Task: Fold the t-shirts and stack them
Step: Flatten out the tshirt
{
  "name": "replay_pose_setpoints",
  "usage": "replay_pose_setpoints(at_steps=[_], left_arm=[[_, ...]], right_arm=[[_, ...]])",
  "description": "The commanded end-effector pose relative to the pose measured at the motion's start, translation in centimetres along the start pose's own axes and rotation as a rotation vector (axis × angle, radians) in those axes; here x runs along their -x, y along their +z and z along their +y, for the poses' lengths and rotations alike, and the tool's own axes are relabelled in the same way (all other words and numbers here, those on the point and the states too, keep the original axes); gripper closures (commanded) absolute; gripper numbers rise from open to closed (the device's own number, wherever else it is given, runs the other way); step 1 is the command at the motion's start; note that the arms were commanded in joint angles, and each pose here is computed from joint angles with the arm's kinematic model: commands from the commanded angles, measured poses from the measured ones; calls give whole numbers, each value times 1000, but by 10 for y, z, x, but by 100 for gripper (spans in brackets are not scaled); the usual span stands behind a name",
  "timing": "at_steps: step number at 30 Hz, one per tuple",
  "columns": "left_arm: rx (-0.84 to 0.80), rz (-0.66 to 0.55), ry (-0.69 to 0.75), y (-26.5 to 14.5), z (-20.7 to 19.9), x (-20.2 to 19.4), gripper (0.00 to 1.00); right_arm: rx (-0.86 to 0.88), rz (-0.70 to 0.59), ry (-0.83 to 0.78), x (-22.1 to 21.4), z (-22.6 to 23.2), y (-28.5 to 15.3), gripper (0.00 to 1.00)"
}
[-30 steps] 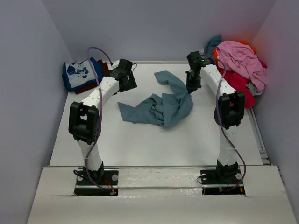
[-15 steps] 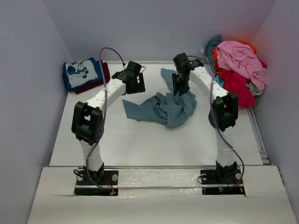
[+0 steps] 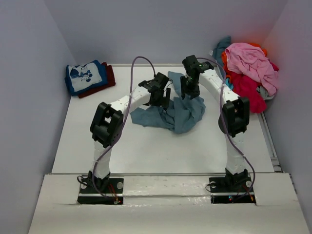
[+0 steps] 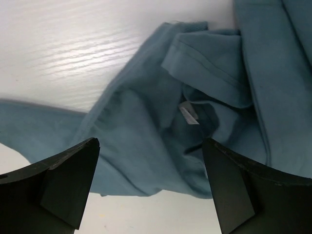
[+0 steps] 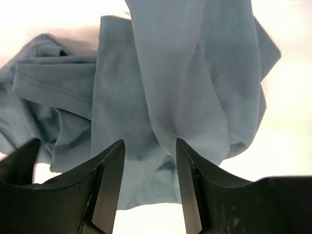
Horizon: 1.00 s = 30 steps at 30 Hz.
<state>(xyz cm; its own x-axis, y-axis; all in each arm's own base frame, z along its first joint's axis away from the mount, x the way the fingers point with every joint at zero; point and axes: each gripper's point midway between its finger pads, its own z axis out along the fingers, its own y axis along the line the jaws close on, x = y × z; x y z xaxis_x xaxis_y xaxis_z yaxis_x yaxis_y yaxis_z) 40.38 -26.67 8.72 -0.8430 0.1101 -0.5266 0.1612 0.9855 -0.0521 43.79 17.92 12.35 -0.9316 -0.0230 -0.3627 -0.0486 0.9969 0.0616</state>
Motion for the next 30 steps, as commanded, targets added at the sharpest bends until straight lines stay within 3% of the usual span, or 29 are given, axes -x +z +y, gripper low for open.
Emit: replay_pose_setpoints(at_steps=[1, 9, 15, 30], left_arm=[[-16, -61, 13, -26, -5, 13, 1], [17, -85, -37, -29, 16, 28, 1], [40, -80, -54, -29, 32, 31, 1], [52, -103, -80, -38, 47, 38, 1]], right_arm=[[62, 8, -15, -14, 8, -23, 50], [99, 87, -98, -54, 36, -27, 51], [143, 64, -116, -53, 53, -48, 51], [101, 199, -141, -97, 62, 5, 51]])
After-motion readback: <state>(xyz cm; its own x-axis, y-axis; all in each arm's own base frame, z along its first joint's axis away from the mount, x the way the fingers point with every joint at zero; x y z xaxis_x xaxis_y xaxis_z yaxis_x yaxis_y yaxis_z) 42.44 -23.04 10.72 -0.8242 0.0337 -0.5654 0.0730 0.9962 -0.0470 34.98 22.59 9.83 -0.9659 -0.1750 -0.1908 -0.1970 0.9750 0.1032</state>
